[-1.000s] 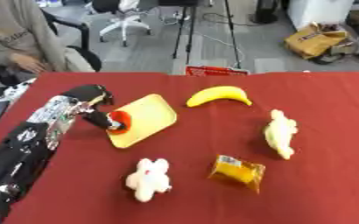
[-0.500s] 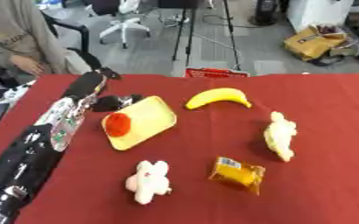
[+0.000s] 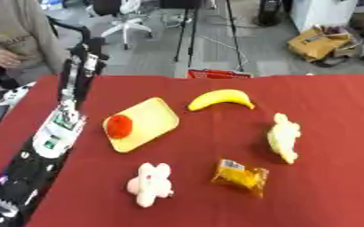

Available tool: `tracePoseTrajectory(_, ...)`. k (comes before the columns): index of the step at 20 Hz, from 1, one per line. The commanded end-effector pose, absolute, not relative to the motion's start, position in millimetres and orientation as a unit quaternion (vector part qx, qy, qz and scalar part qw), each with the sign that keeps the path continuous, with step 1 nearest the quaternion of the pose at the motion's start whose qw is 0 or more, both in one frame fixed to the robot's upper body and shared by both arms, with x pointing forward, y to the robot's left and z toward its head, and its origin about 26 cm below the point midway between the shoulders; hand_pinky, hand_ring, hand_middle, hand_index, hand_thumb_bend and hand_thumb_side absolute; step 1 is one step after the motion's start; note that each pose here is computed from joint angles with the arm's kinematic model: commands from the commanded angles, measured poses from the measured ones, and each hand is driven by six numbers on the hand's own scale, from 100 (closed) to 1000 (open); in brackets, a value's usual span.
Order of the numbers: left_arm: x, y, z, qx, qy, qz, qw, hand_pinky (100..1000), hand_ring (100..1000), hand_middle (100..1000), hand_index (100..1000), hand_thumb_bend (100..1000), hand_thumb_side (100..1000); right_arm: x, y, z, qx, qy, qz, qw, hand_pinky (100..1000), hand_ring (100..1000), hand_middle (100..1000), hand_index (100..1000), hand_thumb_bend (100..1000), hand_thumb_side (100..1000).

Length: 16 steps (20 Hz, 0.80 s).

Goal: Pick up objects on the table and place them in the box.

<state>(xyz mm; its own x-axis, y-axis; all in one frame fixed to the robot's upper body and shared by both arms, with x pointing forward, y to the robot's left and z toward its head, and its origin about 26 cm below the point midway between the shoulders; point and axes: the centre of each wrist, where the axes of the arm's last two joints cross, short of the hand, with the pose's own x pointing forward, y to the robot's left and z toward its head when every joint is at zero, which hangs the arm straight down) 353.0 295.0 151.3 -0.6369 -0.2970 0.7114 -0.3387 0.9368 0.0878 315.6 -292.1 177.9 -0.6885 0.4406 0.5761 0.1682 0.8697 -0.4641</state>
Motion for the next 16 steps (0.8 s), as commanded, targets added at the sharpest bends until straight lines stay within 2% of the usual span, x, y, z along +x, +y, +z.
tracePoseTrajectory(1,339.2,291.0,177.8,0.137,-0.931,0.049,0.335,637,652,755,802,618,1000,315.9,-291.6,186.9,-0.170,-0.903,0.196,0.342,749,677,848,945,398,830)
tracePoseTrajectory(7,327.0,280.2,185.2,0.101,-0.939,0.050,0.324,636,645,750,801,613,1000,316.3,-290.2,187.6,-0.168,-0.904,0.196,0.341,749,677,848,946,397,829)
tracePoseTrajectory(16,326.4,275.9,181.7,0.101,-0.936,0.036,0.334,633,639,746,800,607,1000,316.2,-290.3,188.0,-0.170,-0.905,0.192,0.341,749,676,848,948,397,826)
